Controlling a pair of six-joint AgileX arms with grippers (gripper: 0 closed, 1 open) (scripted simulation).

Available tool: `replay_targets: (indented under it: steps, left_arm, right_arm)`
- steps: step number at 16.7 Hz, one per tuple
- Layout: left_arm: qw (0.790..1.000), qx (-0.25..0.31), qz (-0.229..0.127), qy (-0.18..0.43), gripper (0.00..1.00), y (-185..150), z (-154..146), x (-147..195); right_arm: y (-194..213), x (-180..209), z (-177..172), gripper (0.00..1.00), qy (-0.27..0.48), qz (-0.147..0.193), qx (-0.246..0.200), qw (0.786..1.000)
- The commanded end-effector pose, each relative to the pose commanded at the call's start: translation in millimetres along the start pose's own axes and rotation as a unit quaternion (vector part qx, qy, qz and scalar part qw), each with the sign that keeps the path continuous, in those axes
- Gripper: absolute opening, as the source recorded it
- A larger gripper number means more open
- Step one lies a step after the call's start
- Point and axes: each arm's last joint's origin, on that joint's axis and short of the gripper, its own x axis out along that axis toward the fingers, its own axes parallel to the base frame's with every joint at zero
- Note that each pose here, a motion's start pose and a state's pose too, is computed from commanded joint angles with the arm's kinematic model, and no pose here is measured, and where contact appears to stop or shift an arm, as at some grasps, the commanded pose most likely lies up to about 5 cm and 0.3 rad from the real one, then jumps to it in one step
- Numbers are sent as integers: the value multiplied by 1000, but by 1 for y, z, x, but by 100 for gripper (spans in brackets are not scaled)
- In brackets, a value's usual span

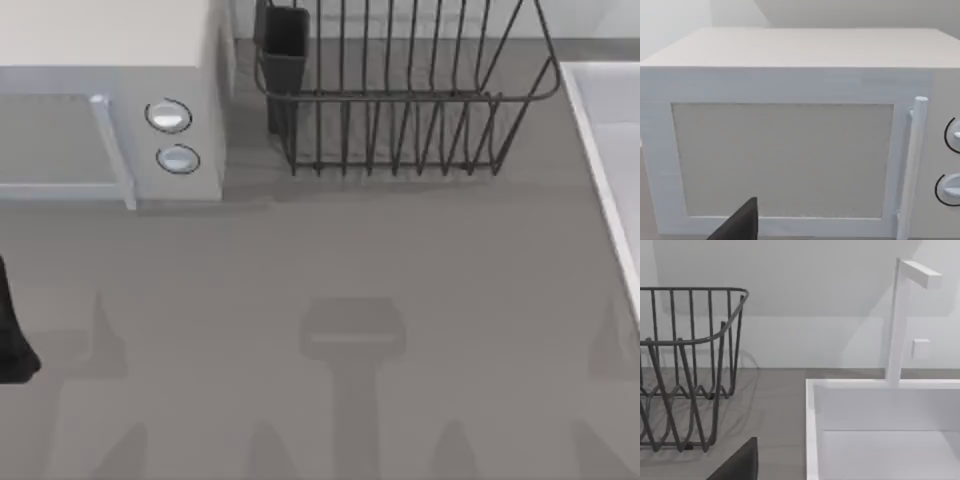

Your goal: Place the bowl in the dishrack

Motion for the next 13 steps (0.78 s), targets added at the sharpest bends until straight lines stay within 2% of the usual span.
replay_targets:
  steps: [4, 8, 11, 13]
  left_arm:
    - [1000, 0, 0, 0, 100, 0, 0, 0]
    - [1000, 0, 0, 0, 100, 0, 0, 0]
    - [1000, 0, 0, 0, 100, 0, 0, 0]
    - [1000, 0, 0, 0, 100, 0, 0, 0]
  right_arm:
    - [-2, 0, 6, 100, 15, -10, -10, 1000]
    - [-13, 5, 36, 100, 103, -50, -54, 992]
    - [-28, 21, 61, 100, 225, -78, -85, 968]
    - [-44, 39, 73, 100, 324, -87, -93, 938]
